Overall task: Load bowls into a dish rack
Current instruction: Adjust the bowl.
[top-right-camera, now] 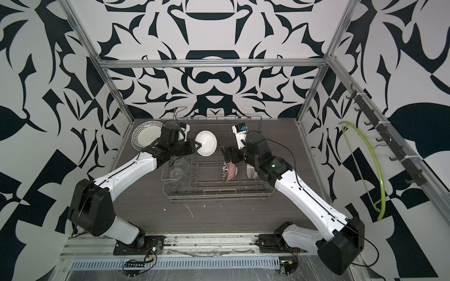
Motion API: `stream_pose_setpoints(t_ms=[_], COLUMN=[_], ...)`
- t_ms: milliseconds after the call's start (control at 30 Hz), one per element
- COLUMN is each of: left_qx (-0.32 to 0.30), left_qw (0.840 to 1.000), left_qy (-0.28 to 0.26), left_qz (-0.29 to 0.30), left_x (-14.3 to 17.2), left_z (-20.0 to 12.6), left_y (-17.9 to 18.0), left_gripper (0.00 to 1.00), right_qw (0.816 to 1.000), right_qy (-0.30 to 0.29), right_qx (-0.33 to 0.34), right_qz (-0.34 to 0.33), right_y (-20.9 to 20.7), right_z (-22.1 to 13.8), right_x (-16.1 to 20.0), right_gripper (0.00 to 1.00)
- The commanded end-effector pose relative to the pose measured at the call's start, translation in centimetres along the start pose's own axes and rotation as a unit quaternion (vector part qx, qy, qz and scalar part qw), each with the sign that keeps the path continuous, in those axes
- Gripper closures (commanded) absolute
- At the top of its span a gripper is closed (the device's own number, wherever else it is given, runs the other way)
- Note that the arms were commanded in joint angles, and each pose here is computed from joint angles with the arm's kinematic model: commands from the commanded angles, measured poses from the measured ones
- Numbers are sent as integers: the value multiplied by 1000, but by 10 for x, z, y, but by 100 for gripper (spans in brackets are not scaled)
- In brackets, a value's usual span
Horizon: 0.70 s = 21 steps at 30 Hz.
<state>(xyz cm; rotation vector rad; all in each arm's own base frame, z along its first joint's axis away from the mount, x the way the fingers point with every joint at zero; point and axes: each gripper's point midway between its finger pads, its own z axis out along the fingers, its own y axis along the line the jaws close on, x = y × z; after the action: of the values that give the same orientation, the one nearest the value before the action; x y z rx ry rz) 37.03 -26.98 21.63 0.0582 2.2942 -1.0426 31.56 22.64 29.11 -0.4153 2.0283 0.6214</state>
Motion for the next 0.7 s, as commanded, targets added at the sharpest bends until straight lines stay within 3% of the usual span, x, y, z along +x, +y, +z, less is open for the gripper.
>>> stream_pose_setpoints(t_ms=[0,100,433,667], left_qx=[142,177,265,261], left_qw=[990,984,964,965], left_qy=[8,11,21,27], left_qz=[16,12,4,-8], left_x=[3,5,8,12], left_z=[-12,-12,-16,-7], left_y=[-62,-71,-94,-87], left_gripper=[100,100,100,100], right_qw=[997,994,995,995], right_qy=[-23,-22,-27,-31], right_qx=[-68,-103,-92,-98], right_qz=[1,-1,-9,0], right_y=[27,39,36,38], right_z=[-2,0,11,22], right_x=[-18,-21,-30,-39], right_gripper=[10,10,9,10])
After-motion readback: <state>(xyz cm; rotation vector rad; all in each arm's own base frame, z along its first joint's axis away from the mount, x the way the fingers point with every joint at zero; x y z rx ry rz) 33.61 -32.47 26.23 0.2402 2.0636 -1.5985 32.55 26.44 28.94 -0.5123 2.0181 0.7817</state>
